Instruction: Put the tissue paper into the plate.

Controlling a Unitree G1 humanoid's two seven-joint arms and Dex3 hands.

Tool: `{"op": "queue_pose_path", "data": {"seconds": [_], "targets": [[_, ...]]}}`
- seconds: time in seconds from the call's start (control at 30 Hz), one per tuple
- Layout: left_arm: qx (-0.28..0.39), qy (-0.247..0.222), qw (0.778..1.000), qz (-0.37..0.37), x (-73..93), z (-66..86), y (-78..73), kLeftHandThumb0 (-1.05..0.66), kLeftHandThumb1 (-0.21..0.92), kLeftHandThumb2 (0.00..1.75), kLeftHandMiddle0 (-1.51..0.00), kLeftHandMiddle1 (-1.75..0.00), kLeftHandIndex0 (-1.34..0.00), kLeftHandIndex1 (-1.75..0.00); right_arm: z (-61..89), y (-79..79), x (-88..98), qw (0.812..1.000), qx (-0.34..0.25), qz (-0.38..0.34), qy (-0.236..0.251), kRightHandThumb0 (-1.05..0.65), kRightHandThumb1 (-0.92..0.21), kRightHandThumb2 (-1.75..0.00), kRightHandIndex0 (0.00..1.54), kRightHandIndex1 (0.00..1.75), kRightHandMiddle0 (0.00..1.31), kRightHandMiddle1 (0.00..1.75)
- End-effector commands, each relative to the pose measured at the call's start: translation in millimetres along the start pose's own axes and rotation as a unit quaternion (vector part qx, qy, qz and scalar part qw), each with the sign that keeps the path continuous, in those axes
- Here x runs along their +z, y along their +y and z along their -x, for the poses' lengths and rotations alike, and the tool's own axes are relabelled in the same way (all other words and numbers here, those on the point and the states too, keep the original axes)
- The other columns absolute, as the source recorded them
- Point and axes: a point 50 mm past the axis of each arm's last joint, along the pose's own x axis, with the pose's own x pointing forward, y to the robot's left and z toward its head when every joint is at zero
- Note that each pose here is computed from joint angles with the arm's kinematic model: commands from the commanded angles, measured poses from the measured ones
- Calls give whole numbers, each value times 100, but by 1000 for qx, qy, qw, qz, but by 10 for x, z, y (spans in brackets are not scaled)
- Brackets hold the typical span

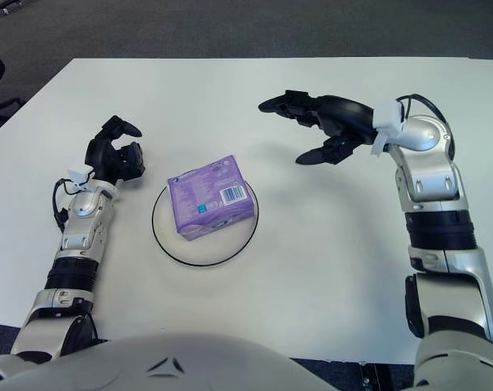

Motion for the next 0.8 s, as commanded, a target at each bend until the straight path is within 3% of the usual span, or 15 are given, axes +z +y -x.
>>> {"op": "queue_pose_path", "data": {"seconds": [0.0,0.07,0.17,0.27,0.4,0.5,0.63,0.73,0.77], "targets": [[27,131,990,32,-621,529,5,-48,31,132,-133,-175,-62,-175,-19,-32,27,998,-9,-54,-32,-97,-64,-44,5,6,0,45],[26,131,990,32,-621,533,9,-48,31,132,-133,-175,-62,-175,-6,-24,17,997,-21,-64,-32,-91,-53,-58,6,9,0,54],[26,131,991,31,-619,533,12,-48,32,132,-133,-175,-61,-175,4,-26,6,997,-36,-69,-23,-87,-46,-67,6,12,0,60],[25,130,991,30,-617,531,15,-48,32,132,-133,-175,-61,-175,31,4,-17,996,-59,-73,-4,-61,-27,-93,3,38,0,74],[23,129,991,32,-617,529,19,-48,32,131,-133,-175,-61,-175,78,68,-64,989,-110,-89,31,-45,-19,-110,1,70,0,95],[22,129,991,33,-618,529,20,-48,33,131,-133,-175,-61,-175,88,94,-77,983,-149,-101,40,-40,-19,-114,2,80,0,104],[20,129,991,35,-621,530,23,-47,34,129,-132,-175,-59,-175,96,182,-129,969,-218,-110,39,-37,-27,-116,7,95,0,120],[19,128,991,33,-615,530,23,-47,35,128,-132,-175,-59,-175,66,291,-256,952,-279,-124,32,-34,-34,-118,13,102,0,128],[18,127,991,32,-612,530,21,-47,36,127,-132,-175,-58,-175,52,322,-307,945,-299,-131,30,-33,-38,-118,16,107,1,139]]}}
